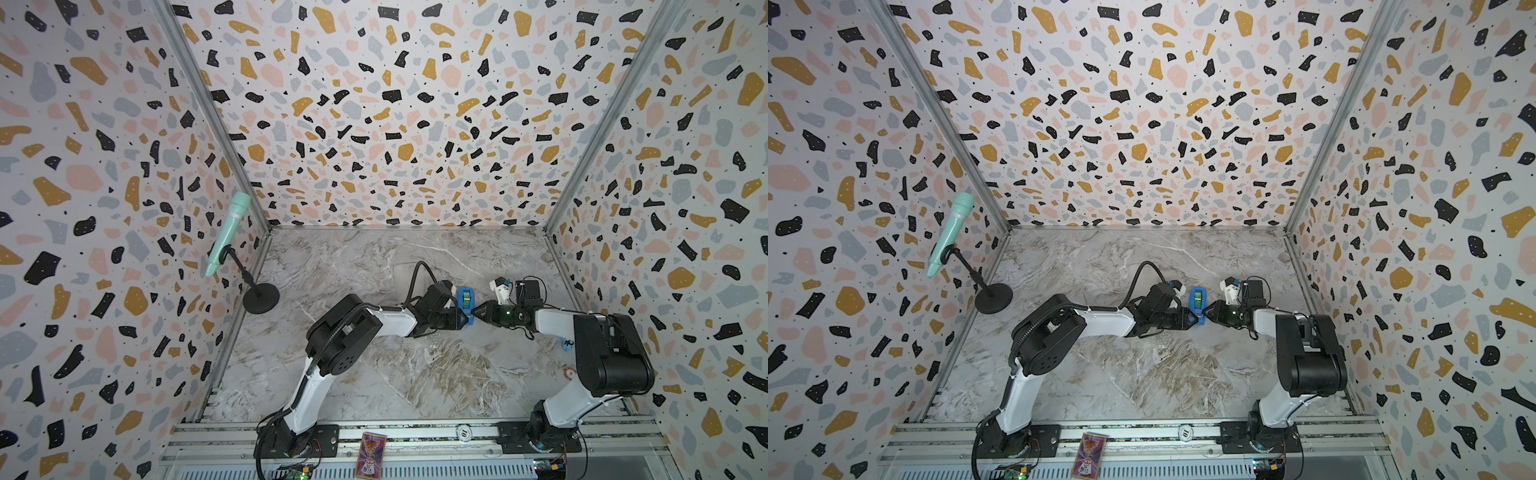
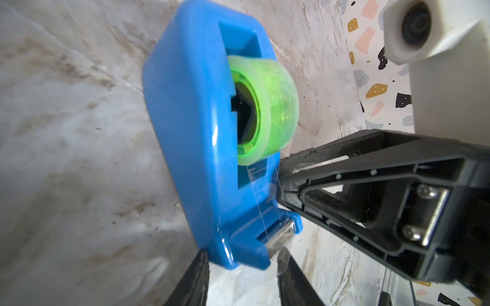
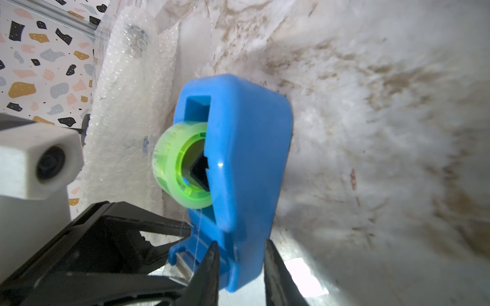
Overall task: Wrap wine bottles in bubble wrap
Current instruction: Tear off the tape using the Tape Cutter.
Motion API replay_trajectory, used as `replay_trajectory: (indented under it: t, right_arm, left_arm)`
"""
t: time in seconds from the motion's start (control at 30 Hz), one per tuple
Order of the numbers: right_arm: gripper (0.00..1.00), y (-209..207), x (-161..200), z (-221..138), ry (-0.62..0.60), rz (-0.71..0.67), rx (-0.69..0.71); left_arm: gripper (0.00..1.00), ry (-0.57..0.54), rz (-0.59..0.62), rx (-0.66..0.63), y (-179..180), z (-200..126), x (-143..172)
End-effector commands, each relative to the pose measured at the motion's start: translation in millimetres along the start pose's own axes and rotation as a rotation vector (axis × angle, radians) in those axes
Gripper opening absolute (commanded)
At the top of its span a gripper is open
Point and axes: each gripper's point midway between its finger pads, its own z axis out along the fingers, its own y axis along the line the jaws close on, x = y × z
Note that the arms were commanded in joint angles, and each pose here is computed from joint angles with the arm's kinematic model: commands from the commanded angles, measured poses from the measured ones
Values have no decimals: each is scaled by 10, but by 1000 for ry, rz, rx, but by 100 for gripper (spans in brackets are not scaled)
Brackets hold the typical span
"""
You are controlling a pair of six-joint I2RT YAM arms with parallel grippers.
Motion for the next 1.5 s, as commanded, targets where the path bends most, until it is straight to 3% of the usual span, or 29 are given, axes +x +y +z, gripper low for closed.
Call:
replay_trajectory:
  t: [0.0, 0.3, 0.97, 1.3, 1.47]
  right_arm:
    - [29, 67, 28, -19, 6, -20, -24]
    - [26, 14, 122, 26, 22, -9, -26]
    - [26, 24, 170, 48, 32, -9, -40]
    - [25, 35, 179, 58, 36, -11, -44]
    - [25, 34, 175, 60, 35, -11, -44]
  left_arm:
    - [41, -41, -20, 46, -102, -59, -77]
    - [43, -119, -85, 80, -171, -282, -117]
    - [43, -122, -138, 167, -324, -130, -38]
    - [45, -116, -132, 96, -156, -73, 52]
    - [51, -121, -137, 84, -102, -76, 72]
